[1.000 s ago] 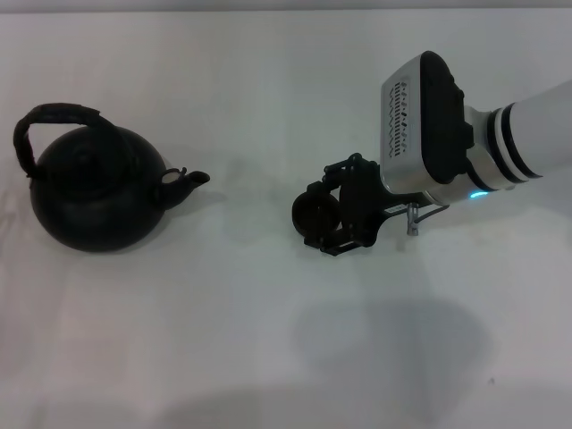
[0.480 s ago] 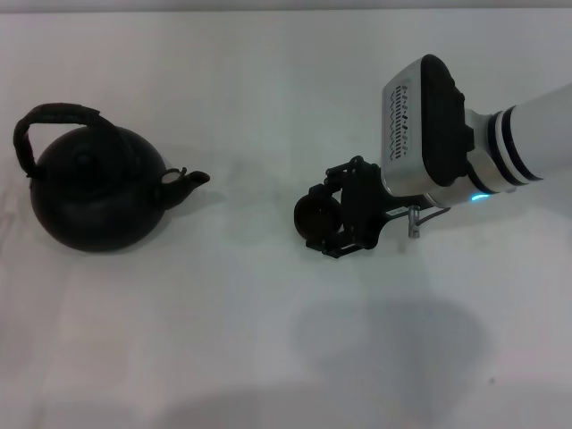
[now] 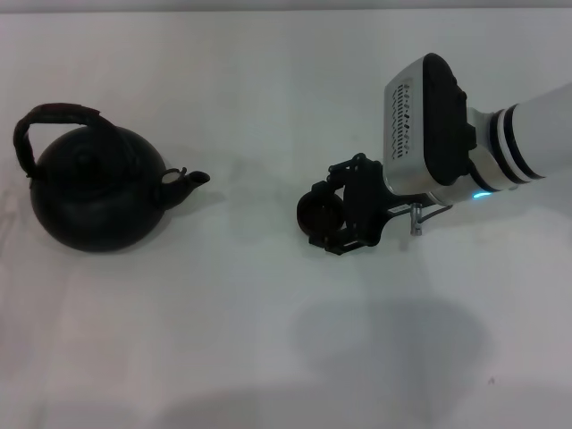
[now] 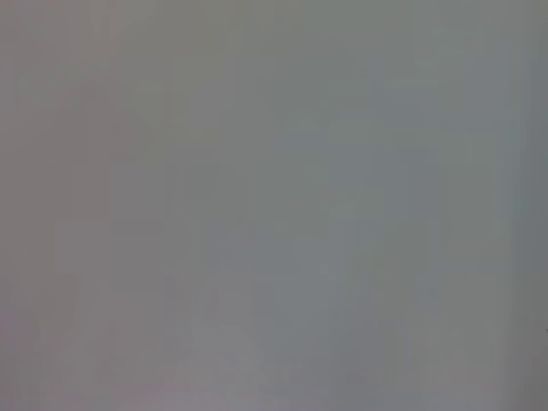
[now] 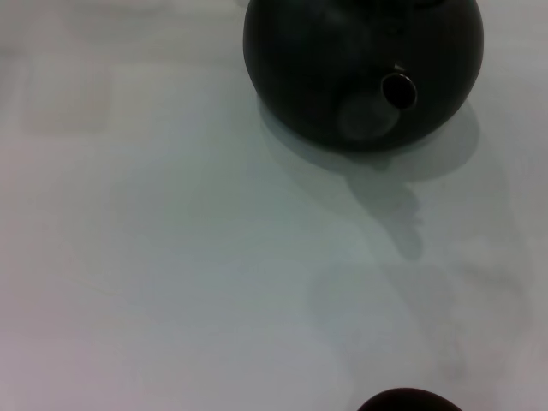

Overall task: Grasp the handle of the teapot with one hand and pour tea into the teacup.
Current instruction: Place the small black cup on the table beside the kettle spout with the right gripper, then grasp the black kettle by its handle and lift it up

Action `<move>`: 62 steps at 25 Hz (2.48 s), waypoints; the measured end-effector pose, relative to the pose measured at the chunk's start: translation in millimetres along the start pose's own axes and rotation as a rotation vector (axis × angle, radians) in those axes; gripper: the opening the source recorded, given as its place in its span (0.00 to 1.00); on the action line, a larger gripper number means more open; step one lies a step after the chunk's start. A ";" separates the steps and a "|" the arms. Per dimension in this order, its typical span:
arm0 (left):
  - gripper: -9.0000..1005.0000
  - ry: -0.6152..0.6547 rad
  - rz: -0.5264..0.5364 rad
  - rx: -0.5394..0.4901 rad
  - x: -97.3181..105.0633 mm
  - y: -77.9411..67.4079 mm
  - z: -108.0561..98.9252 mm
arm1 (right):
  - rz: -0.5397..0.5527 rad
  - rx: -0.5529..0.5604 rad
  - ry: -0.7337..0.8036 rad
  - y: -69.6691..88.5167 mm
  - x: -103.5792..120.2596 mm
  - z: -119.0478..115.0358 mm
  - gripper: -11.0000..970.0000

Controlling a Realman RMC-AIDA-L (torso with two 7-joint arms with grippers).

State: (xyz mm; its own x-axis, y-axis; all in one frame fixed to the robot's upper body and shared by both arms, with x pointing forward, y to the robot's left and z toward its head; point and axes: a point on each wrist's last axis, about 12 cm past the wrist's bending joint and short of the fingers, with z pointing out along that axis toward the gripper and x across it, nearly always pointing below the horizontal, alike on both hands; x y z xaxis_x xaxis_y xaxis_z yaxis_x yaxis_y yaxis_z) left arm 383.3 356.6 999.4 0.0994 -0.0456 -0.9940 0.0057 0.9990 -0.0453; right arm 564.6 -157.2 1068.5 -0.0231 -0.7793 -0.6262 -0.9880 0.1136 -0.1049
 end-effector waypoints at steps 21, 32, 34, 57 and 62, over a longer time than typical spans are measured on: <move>0.84 0.001 0.000 0.000 0.1 0.0 -3.9 | 0.019 0.031 -0.072 -9.7 -6.7 -22.7 0.90; 0.84 0.005 -0.052 0.127 0.2 -15.0 12.4 | 0.077 0.110 -0.186 -21.1 4.9 -70.4 0.90; 0.84 0.015 -0.053 0.157 1.3 -18.9 17.6 | 0.079 0.111 -0.190 -19.8 6.5 -70.8 0.90; 0.76 0.094 -0.097 0.256 6.6 -26.3 36.2 | 0.108 0.121 -0.216 -12.1 19.4 -69.0 0.90; 0.56 0.094 -0.119 0.264 3.9 -21.1 39.3 | 0.122 0.113 -0.232 -7.6 21.6 -68.0 0.90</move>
State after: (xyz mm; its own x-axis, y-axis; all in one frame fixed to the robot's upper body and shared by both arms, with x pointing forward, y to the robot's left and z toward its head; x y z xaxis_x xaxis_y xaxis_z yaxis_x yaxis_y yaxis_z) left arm 422.6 335.3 1000.5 -0.0099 -0.1497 -0.9887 0.2713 0.9512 -0.1467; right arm 561.2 -216.7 1108.3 -0.0920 -0.5951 -0.7984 -0.9565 0.2759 -0.0954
